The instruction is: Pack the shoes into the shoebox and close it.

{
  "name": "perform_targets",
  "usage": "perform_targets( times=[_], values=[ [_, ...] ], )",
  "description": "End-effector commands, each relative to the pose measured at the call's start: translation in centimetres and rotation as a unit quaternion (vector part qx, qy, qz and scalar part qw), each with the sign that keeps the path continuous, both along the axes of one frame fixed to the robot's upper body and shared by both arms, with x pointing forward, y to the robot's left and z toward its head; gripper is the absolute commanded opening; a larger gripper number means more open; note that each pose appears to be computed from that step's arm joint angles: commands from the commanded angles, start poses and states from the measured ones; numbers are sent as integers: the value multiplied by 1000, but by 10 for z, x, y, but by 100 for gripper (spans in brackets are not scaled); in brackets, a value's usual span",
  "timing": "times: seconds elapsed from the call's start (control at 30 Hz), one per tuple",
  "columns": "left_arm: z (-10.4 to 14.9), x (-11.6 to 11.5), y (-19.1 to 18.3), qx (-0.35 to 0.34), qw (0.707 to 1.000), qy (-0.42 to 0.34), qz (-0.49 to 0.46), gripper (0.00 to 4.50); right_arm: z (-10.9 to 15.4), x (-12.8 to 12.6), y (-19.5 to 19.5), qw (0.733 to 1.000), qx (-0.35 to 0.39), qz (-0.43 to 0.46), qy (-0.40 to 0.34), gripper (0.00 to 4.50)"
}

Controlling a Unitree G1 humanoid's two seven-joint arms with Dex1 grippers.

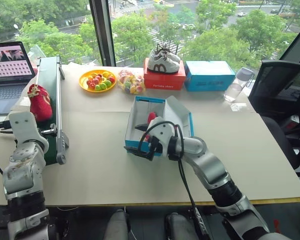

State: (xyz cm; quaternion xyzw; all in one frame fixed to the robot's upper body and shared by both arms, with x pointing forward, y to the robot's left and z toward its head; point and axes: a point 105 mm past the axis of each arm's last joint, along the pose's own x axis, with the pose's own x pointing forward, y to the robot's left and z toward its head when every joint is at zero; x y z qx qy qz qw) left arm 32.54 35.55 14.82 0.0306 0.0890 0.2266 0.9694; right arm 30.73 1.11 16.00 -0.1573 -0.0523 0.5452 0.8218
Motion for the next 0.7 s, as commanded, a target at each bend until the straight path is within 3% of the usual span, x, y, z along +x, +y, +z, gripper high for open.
perform_targets(
  times=[0.03, 0.33, 0.43, 0.67, 0.7],
  values=[
    [19, -3, 6, 15, 1000, -25, 10, 450, 13, 1, -3, 1000, 19, -7, -24, 446],
    [6, -4, 6, -2, 1000, -12, 13, 450, 13, 2, -4, 999, 18, -9, -26, 446],
    [0, -5, 5, -28, 999, -10, 19, 377, 14, 2, -4, 999, 19, -10, -27, 450],
    [-8, -5, 5, -46, 999, 10, 27, 127, 17, 3, -5, 999, 21, -12, -29, 450],
    [-8, -4, 5, -45, 999, 9, 29, 127, 17, 3, -5, 999, 21, -13, -30, 450]
  ],
)
